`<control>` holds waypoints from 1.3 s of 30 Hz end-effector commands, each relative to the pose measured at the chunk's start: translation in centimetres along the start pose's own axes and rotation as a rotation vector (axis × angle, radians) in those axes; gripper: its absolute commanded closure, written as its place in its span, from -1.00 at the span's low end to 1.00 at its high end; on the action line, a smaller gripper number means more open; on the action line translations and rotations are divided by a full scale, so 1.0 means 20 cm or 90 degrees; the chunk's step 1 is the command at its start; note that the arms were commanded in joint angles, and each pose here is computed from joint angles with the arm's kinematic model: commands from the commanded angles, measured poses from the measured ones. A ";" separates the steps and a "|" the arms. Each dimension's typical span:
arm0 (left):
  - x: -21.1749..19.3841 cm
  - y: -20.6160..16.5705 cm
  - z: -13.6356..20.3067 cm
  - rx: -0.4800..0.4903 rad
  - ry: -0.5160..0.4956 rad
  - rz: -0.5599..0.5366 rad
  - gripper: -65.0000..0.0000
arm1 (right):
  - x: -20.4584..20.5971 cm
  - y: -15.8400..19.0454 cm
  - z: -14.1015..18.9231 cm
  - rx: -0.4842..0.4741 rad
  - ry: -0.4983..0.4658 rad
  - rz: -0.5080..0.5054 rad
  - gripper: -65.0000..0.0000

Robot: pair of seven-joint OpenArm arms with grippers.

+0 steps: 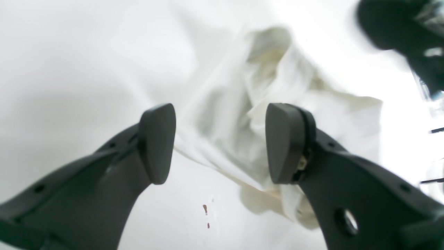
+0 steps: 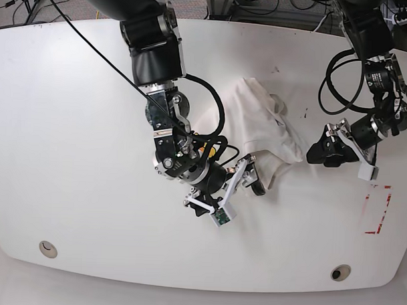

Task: Fold the T-shirt properly
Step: 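Tuck and smooth the folded bundle with the right gripper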

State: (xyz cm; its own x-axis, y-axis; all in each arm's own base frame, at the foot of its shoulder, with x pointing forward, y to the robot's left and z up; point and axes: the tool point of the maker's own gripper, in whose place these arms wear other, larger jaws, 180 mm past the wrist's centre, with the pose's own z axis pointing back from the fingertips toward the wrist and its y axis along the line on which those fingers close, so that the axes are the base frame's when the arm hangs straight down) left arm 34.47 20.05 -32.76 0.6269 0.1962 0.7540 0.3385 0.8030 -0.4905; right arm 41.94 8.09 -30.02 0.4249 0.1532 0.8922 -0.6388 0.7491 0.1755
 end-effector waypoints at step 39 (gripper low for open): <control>0.10 0.18 0.39 0.037 -0.053 0.001 -0.18 | -0.09 0.11 -0.08 0.068 0.020 -0.079 0.99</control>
State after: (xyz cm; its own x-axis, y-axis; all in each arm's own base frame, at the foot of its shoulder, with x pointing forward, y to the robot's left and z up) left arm 30.71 27.55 -30.98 0.6010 0.2618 0.7552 0.2616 0.8284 -0.4953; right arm 39.54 9.68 -35.98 0.6044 0.1284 0.7863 -0.6090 0.7107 0.3521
